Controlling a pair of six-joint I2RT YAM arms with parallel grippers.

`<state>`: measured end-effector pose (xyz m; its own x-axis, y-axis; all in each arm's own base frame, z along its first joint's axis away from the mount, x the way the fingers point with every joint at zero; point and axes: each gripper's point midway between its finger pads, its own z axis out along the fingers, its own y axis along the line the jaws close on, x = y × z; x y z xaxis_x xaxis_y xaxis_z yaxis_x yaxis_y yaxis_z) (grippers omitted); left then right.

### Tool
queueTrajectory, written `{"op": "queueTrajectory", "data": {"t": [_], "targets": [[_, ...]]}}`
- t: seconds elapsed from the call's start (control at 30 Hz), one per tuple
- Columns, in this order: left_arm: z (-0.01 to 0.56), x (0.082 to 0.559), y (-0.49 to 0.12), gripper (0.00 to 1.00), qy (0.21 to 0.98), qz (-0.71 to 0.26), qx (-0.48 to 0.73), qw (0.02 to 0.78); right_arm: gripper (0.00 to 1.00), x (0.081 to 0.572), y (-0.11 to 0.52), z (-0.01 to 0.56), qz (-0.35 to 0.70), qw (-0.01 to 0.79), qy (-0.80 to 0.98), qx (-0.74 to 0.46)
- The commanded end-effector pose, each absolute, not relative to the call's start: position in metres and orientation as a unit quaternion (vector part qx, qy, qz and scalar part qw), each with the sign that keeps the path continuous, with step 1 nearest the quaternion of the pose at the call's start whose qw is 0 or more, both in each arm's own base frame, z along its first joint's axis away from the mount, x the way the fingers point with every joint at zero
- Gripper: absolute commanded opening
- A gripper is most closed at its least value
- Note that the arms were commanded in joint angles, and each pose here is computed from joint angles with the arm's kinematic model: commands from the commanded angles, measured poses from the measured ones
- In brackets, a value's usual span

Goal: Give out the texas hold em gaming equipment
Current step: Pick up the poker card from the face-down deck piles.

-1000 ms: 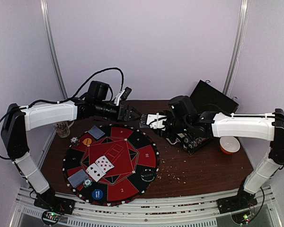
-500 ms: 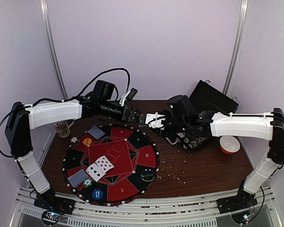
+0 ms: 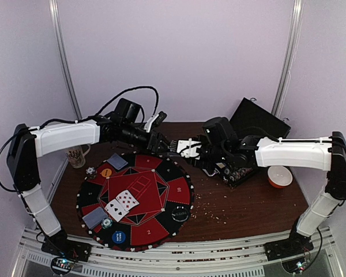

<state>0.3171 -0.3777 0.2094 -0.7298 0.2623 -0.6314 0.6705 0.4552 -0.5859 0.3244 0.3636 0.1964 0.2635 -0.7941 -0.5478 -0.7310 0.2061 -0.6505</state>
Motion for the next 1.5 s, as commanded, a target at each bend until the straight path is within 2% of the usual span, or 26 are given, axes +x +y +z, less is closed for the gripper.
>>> {"op": "queueTrajectory", "data": {"t": [0.0, 0.23, 0.43, 0.67, 0.77, 1.13, 1.47], "targets": [[0.223, 0.320, -0.368, 0.40, 0.818, -0.426, 0.290, 0.256, 0.43, 0.329, 0.368, 0.212, -0.039, 0.507, 0.599, -0.618], [0.229, 0.308, -0.371, 0.22, 0.802, -0.449, 0.308, 0.245, 0.43, 0.330, 0.369, 0.211, -0.040, 0.506, 0.600, -0.618], [0.233, 0.303, -0.368, 0.11, 0.799, -0.449, 0.315, 0.247, 0.43, 0.330, 0.368, 0.210, -0.042, 0.505, 0.602, -0.618], [0.234, 0.300, -0.364, 0.07, 0.802, -0.440, 0.321, 0.246, 0.43, 0.331, 0.367, 0.210, -0.045, 0.503, 0.602, -0.618], [0.236, 0.300, -0.361, 0.00, 0.803, -0.432, 0.327, 0.248, 0.43, 0.332, 0.366, 0.209, -0.046, 0.503, 0.604, -0.616], [0.282, 0.297, -0.344, 0.00, 0.774, -0.417, 0.363, 0.308, 0.43, 0.343, 0.352, 0.206, -0.061, 0.498, 0.624, -0.599], [0.287, 0.330, -0.256, 0.00, 0.843, -0.305, 0.285, 0.339, 0.43, 0.355, 0.330, 0.198, -0.084, 0.487, 0.647, -0.581]]}}
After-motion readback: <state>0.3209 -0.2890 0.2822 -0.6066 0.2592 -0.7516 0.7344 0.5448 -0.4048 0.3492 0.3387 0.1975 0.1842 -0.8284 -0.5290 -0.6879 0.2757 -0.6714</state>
